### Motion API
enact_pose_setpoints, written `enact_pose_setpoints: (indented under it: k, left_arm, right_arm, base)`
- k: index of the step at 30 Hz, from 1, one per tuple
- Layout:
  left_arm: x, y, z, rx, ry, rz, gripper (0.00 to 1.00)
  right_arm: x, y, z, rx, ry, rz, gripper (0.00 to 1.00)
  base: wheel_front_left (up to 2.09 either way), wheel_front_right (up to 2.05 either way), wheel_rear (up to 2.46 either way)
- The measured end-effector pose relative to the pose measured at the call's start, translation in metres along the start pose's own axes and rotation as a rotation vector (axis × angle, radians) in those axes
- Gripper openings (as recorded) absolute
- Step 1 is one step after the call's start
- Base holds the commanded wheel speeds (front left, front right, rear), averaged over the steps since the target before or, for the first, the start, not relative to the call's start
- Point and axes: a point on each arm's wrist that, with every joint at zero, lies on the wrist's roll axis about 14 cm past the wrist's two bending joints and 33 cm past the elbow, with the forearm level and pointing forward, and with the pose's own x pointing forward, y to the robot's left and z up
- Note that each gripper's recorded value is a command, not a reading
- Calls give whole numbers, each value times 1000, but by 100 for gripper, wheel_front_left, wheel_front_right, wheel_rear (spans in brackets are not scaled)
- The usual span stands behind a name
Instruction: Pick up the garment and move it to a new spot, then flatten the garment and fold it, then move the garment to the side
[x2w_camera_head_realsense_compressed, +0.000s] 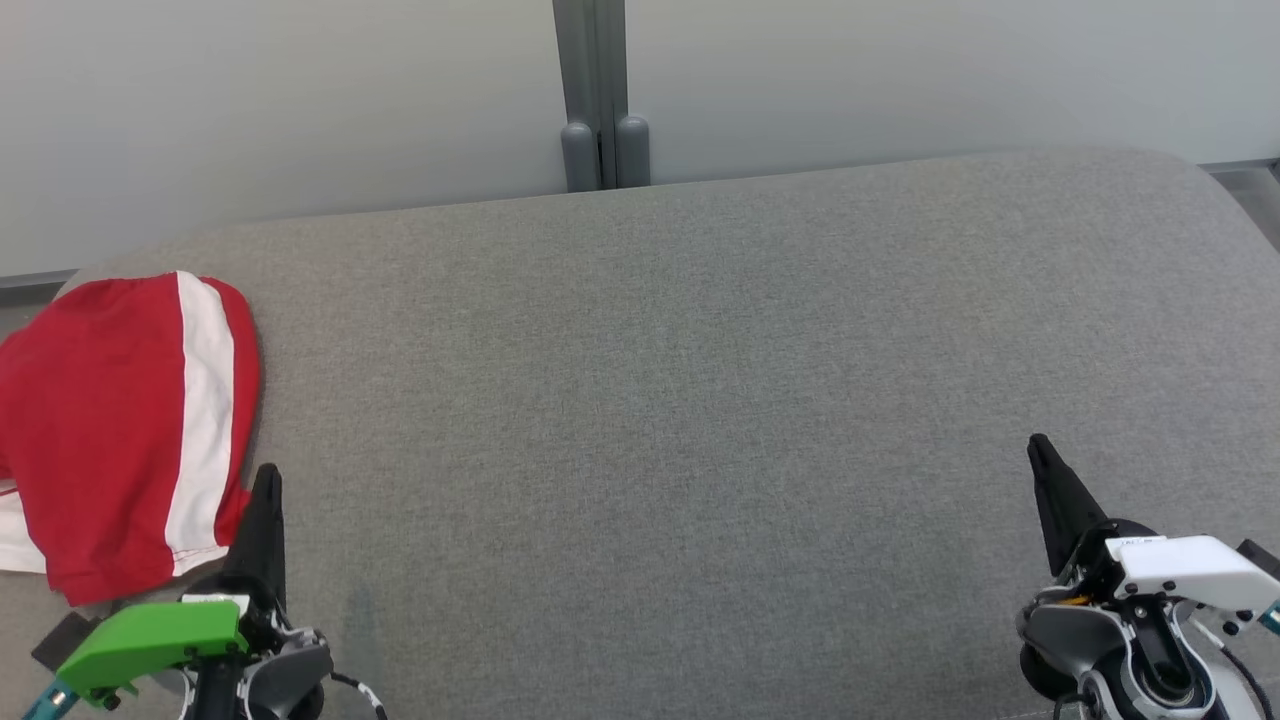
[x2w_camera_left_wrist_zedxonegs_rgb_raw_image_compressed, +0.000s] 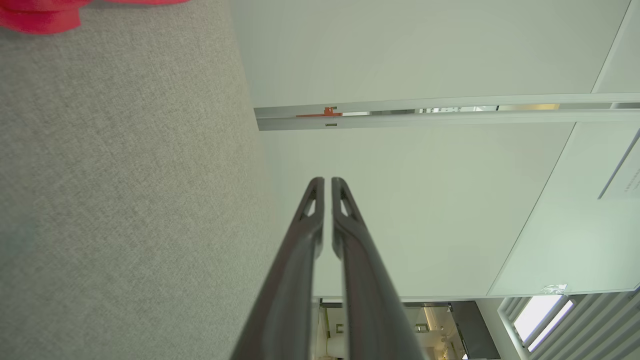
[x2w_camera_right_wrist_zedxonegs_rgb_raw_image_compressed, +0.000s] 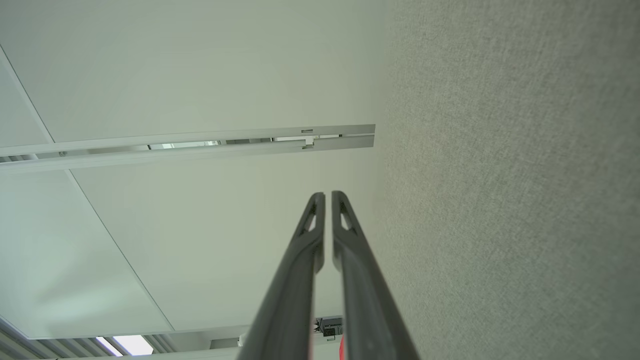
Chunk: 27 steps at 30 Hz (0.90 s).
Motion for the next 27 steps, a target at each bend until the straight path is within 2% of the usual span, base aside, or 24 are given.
enact_pose_setpoints:
  k: [5,12,27]
  left_arm:
    - [-12,27,-2,-12,-2,78,100]
    - [-12,22,-2,9,-20,63,100]
    - [-10,10,1,274,-45,37,100]
  right_arm:
    - [-12,-27,-2,14,-3,-79,100]
    - [-11,-24,-6,-22,-10,-72,100]
    - [-6,-8,-16,-267,2,-23,100]
  base:
    - [0,0,0]
    - [0,0,0]
    - [0,0,0]
